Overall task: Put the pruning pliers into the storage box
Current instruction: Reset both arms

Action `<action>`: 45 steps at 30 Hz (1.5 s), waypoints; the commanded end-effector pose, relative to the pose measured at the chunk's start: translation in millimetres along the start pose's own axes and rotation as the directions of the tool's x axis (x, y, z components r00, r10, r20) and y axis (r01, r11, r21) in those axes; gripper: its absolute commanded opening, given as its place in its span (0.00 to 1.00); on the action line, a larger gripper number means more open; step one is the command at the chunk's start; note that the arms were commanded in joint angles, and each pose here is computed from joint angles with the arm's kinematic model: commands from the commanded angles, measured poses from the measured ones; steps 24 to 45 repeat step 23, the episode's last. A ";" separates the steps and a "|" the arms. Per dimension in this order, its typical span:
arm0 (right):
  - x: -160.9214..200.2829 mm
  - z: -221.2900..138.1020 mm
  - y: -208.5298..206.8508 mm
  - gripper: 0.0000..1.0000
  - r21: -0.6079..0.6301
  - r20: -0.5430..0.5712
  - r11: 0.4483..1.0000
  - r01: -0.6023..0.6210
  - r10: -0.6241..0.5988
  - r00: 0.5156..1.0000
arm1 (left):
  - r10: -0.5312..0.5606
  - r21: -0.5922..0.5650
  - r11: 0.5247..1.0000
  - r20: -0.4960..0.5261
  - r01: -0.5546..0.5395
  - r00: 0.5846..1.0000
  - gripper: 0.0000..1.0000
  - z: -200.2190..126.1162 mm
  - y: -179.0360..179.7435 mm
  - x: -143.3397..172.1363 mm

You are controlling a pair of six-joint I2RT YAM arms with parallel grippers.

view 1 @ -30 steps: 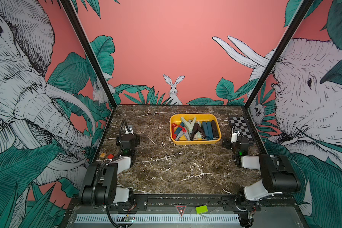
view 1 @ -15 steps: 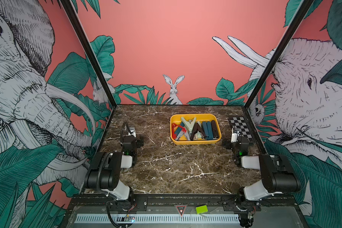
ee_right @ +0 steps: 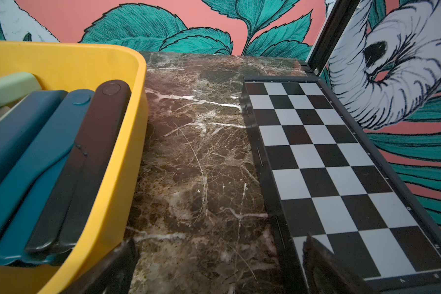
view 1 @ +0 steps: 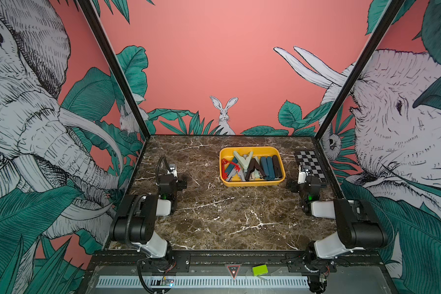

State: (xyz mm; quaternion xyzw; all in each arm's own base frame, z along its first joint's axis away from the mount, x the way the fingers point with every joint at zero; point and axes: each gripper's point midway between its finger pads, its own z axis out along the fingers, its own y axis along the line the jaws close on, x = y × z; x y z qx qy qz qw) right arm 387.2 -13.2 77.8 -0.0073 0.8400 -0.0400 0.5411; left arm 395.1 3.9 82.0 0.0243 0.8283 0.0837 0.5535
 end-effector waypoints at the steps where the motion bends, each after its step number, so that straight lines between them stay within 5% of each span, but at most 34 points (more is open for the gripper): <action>1: -15.9 2.5 0.2 0.98 0.008 0.046 1.000 0.008 -0.009 0.999 | -0.001 0.003 1.000 0.046 0.001 0.999 0.99 -0.6 1.4 -16.3; 45: -16.5 2.5 0.0 0.98 0.010 0.047 1.000 0.009 -0.009 0.999 | 0.000 0.002 1.000 0.039 0.000 0.999 0.99 -0.8 1.9 -15.2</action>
